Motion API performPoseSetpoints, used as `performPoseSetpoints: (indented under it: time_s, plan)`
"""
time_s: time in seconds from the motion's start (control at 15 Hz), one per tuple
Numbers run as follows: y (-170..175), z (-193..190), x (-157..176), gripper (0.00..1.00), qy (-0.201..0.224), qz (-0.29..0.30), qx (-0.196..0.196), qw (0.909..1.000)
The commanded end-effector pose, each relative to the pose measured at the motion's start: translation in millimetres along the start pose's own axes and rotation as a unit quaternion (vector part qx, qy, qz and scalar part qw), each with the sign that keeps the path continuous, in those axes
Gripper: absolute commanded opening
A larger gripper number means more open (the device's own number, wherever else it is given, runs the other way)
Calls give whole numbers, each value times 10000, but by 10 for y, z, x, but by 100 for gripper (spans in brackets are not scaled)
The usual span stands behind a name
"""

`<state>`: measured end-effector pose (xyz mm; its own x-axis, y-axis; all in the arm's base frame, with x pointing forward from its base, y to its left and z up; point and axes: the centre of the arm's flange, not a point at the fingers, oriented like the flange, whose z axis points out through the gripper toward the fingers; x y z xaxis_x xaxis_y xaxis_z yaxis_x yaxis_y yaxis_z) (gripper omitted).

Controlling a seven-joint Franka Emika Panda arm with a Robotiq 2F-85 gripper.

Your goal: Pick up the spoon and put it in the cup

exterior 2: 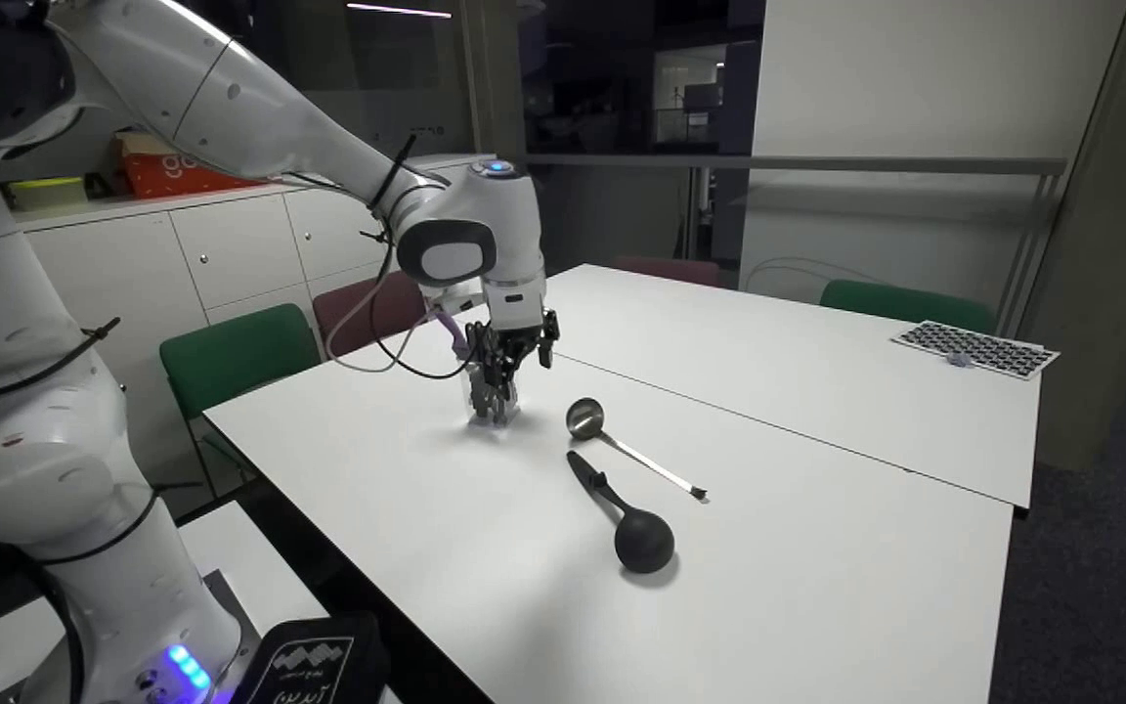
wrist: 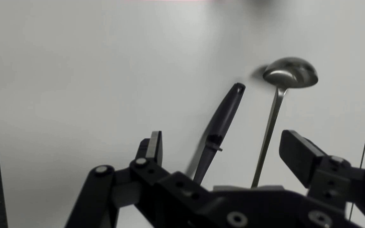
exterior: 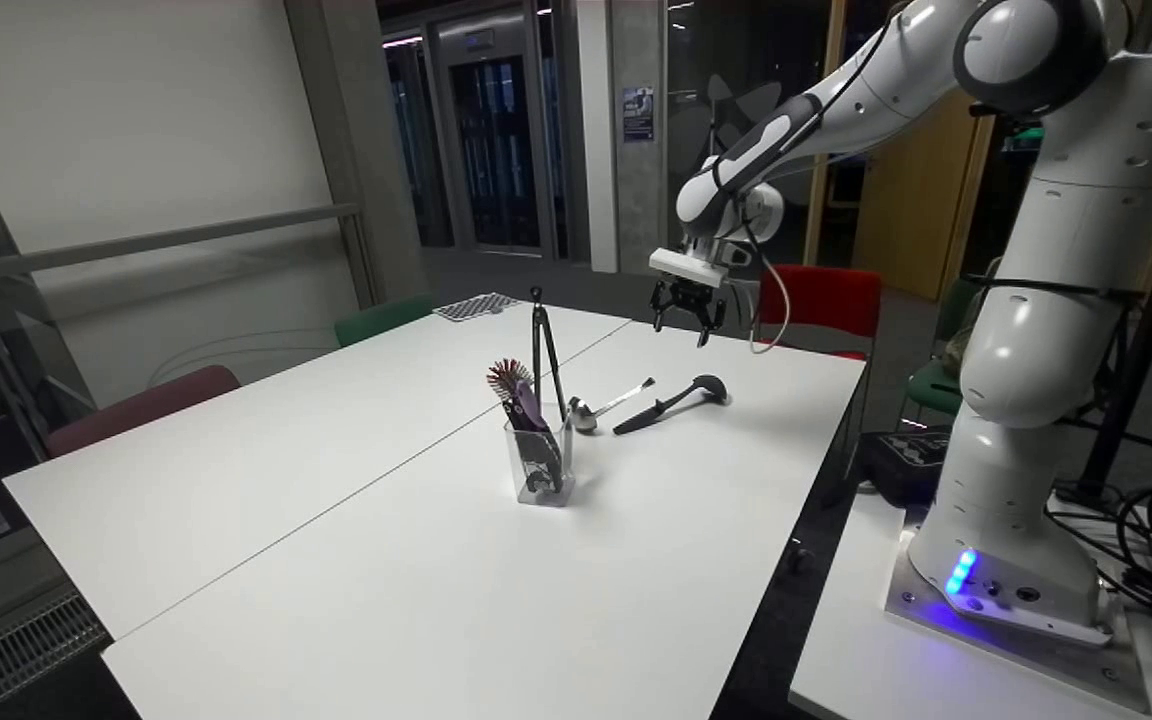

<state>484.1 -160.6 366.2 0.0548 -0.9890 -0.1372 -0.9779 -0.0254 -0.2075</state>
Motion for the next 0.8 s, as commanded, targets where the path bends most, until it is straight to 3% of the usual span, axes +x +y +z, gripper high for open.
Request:
performPoseSetpoints:
  time_s: [0.0,0.2,0.27,0.47,0.73]
  plan:
    - [-93,170,424,100,335,952,28,9949]
    - [-116,356,470,100,526,1629,-477,9841]
    - [43,306,466,100,447,1246,-240,9909]
    - [2,462,484,100,547,1526,-394,9860]
    - [-42,474,495,100,560,1453,-390,9870]
